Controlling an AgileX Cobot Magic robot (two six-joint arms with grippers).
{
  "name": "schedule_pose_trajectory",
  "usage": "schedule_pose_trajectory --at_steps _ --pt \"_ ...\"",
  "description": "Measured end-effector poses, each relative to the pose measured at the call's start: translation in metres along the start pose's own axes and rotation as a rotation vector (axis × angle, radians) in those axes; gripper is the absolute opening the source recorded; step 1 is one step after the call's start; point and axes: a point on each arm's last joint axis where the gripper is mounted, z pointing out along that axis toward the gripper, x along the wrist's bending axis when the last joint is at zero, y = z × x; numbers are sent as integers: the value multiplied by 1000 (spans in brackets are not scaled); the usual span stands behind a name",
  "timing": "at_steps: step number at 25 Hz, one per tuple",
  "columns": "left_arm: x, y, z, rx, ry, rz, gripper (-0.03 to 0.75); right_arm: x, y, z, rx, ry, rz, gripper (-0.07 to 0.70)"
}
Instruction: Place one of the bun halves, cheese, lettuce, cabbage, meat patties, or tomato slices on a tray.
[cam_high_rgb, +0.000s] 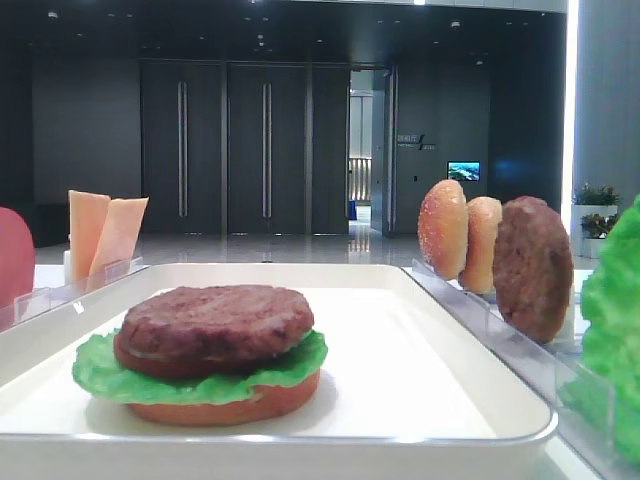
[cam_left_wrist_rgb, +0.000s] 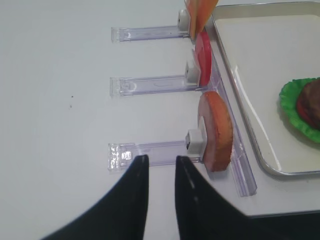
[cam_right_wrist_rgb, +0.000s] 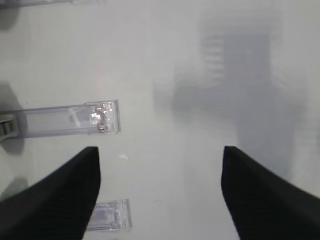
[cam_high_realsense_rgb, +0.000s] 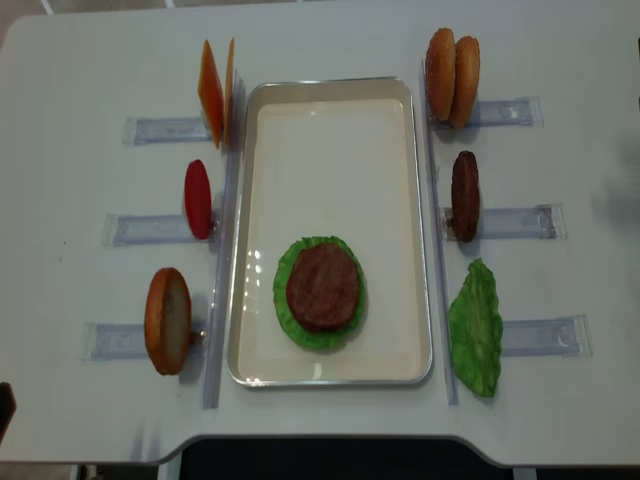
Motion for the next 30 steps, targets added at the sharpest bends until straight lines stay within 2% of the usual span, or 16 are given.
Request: schedule_pose_trajectory --at_steps 5,8,14,19,24,30 --pt "0 0 0 0 0 0 139 5 -27 -21 -43 -5 -19 486" --pt "0 0 0 0 0 0 139 11 -54 -46 -112 -13 -33 486" --pt "0 0 0 0 0 0 139 24 -111 -100 -317 -28 -46 486" --pt "0 0 0 0 0 0 139 35 -166 -128 -483 -33 -62 486" --pt "0 0 0 0 0 0 139 40 -215 -124 -566 -44 -87 486" --pt "0 0 0 0 0 0 139 43 -265 -92 -626 -45 -92 486"
